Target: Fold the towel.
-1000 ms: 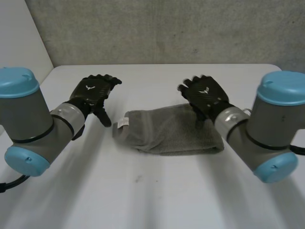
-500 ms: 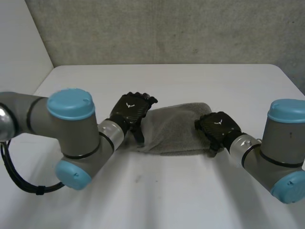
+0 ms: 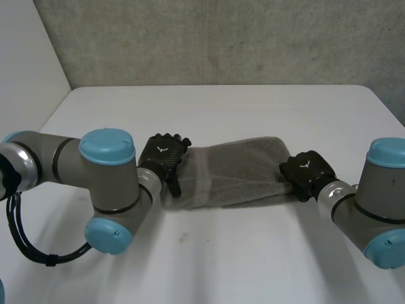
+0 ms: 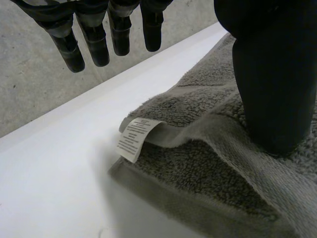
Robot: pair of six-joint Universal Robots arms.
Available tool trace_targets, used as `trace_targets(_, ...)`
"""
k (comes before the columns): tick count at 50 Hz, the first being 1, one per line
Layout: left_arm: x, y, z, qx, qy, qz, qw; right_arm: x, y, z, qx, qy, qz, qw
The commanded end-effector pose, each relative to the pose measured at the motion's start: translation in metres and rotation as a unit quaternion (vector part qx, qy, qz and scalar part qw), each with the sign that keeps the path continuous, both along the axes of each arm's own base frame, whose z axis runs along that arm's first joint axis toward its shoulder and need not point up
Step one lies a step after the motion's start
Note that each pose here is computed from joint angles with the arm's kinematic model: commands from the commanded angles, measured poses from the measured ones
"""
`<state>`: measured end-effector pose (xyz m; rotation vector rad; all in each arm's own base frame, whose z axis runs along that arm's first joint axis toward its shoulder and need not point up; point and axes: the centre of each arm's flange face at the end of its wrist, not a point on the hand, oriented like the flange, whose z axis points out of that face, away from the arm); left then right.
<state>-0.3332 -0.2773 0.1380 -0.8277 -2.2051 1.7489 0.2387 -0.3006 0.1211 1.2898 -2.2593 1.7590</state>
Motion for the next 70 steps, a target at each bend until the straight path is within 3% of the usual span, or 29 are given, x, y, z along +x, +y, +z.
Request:
trace_targets(1,0.003,0.005,0.001,0.005,-0.003,0.0,1.0,-0.004,-0.002,0.008,-0.011,0.011,-0.013,1.0)
trace_targets(10,0.008,0.011,0.038,-0.028,0.021,0.0,0.999,0.013,-0.013,0.052,-0.134,0.077,0.021,0.988)
trace_targets(12,0.01,0.011,0.055,-0.043,0.032,0.003,0.999,0.062,0.012,0.069,-0.191,0.084,0.095,0.973)
trace_targets(18,0.017,0.014,0.071,-0.051,0.036,0.009,0.998,0.118,0.048,0.066,-0.232,0.093,0.187,0.95)
trace_targets(20,0.022,0.016,0.079,-0.054,0.038,0.018,0.998,0.144,0.069,0.052,-0.247,0.109,0.244,0.932)
trace_targets(21,0.022,0.016,0.079,-0.054,0.038,0.018,0.998,0.144,0.069,0.051,-0.247,0.109,0.244,0.932)
trace_targets(23,0.031,0.015,0.082,-0.056,0.036,0.037,0.997,0.166,0.099,0.028,-0.253,0.12,0.323,0.904)
trace_targets(24,0.031,0.015,0.082,-0.056,0.036,0.037,0.997,0.166,0.099,0.028,-0.253,0.12,0.323,0.904)
trace_targets(26,0.042,0.013,0.084,-0.06,0.034,0.063,0.996,0.177,0.123,0.007,-0.259,0.127,0.394,0.872)
trace_targets(27,0.043,0.013,0.084,-0.06,0.034,0.063,0.996,0.177,0.123,0.007,-0.259,0.127,0.395,0.872)
trace_targets(29,0.052,0.009,0.086,-0.063,0.035,0.083,0.994,0.18,0.136,-0.001,-0.268,0.125,0.44,0.848)
trace_targets(32,0.058,0.005,0.085,-0.061,0.033,0.092,0.993,0.18,0.139,-0.003,-0.266,0.12,0.451,0.843)
trace_targets(36,0.06,0.002,0.085,-0.06,0.033,0.096,0.993,0.179,0.137,-0.006,-0.258,0.122,0.44,0.852)
trace_targets(38,0.06,0.001,0.085,-0.062,0.032,0.096,0.993,0.177,0.13,0.001,-0.245,0.12,0.408,0.871)
trace_targets(39,0.06,0.001,0.085,-0.062,0.032,0.096,0.993,0.177,0.13,0.001,-0.245,0.12,0.407,0.872)
trace_targets(41,0.059,-0.001,0.084,-0.062,0.032,0.096,0.993,0.172,0.121,0.018,-0.228,0.097,0.364,0.898)
trace_targets(42,0.059,-0.001,0.084,-0.062,0.032,0.096,0.993,0.172,0.121,0.018,-0.228,0.097,0.364,0.898)
trace_targets(44,0.056,-0.002,0.088,-0.067,0.037,0.093,0.993,0.167,0.12,0.045,-0.202,0.04,0.327,0.922)
trace_targets(47,0.052,-0.001,0.09,-0.07,0.04,0.089,0.993,0.164,0.119,0.058,-0.18,0.002,0.308,0.934)
trace_targets(49,0.048,-0.001,0.096,-0.078,0.049,0.085,0.992,0.148,0.098,0.085,-0.135,-0.081,0.245,0.957)
trace_targets(50,0.048,-0.001,0.096,-0.078,0.049,0.085,0.992,0.148,0.097,0.085,-0.134,-0.081,0.245,0.957)
trace_targets(52,0.039,0.002,0.102,-0.081,0.067,0.076,0.992,0.123,0.071,0.114,-0.093,-0.166,0.168,0.967)
trace_targets(58,0.017,0.008,0.102,-0.069,0.101,0.054,0.991,0.082,0.034,0.128,0.005,-0.26,0.056,0.964)
trace_targets(70,-0.039,0.032,0.057,-0.011,0.095,-0.009,0.995,0.064,0.011,0.102,0.094,-0.233,-0.002,0.968)
